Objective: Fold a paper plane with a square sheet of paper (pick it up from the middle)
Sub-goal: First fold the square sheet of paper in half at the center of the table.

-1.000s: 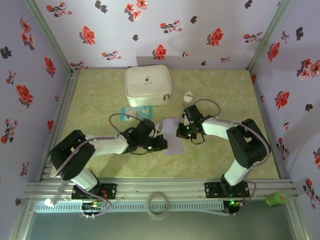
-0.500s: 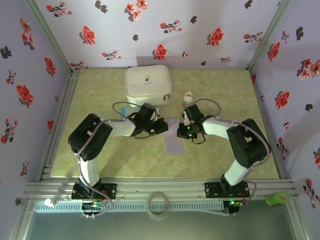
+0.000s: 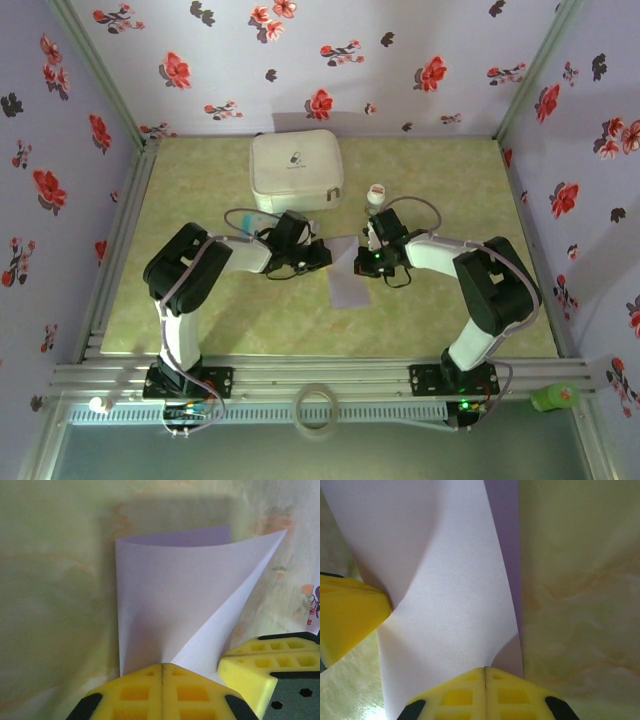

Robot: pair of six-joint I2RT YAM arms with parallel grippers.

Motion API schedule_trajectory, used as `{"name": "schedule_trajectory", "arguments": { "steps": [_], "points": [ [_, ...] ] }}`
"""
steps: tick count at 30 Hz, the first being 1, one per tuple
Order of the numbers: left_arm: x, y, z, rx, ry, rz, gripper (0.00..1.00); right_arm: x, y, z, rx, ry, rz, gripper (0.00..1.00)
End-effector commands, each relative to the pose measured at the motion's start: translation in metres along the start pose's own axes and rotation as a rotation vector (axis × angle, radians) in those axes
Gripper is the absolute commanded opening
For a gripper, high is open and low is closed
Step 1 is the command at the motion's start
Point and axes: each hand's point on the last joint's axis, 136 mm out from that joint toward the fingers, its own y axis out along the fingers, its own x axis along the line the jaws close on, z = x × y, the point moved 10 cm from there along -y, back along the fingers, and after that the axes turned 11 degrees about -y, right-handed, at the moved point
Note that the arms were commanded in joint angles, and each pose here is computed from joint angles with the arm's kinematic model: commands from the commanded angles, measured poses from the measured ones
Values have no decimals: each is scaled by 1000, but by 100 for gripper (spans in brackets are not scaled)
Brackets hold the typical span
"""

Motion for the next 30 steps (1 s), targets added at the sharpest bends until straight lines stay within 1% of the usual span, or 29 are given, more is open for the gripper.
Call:
{"name": "schedule_trajectory", "arguments": {
  "steps": [1, 4, 7, 13, 17, 27, 30],
  "points": [
    [8, -10, 12, 17, -20, -94, 1, -21, 7, 26, 157, 34, 111, 0],
    [-15, -22, 10, 1, 13, -48, 3, -19, 5, 25, 164, 9, 97, 0],
    [-31, -27, 4, -15, 42, -15, 4, -18, 3, 25, 173, -10, 84, 0],
    [-34, -10, -6, 5, 53, 7, 5, -21, 2, 24, 173, -12, 78, 0],
    [-27, 0, -12, 3, 40, -10, 5, -22, 1, 24, 174, -7, 81, 0],
    [17, 16, -5, 17, -20, -144, 4, -26, 3, 28, 185, 3, 97, 0],
    [14, 14, -6, 16, -16, -135, 4, -27, 5, 29, 189, 5, 102, 0]
  ]
}}
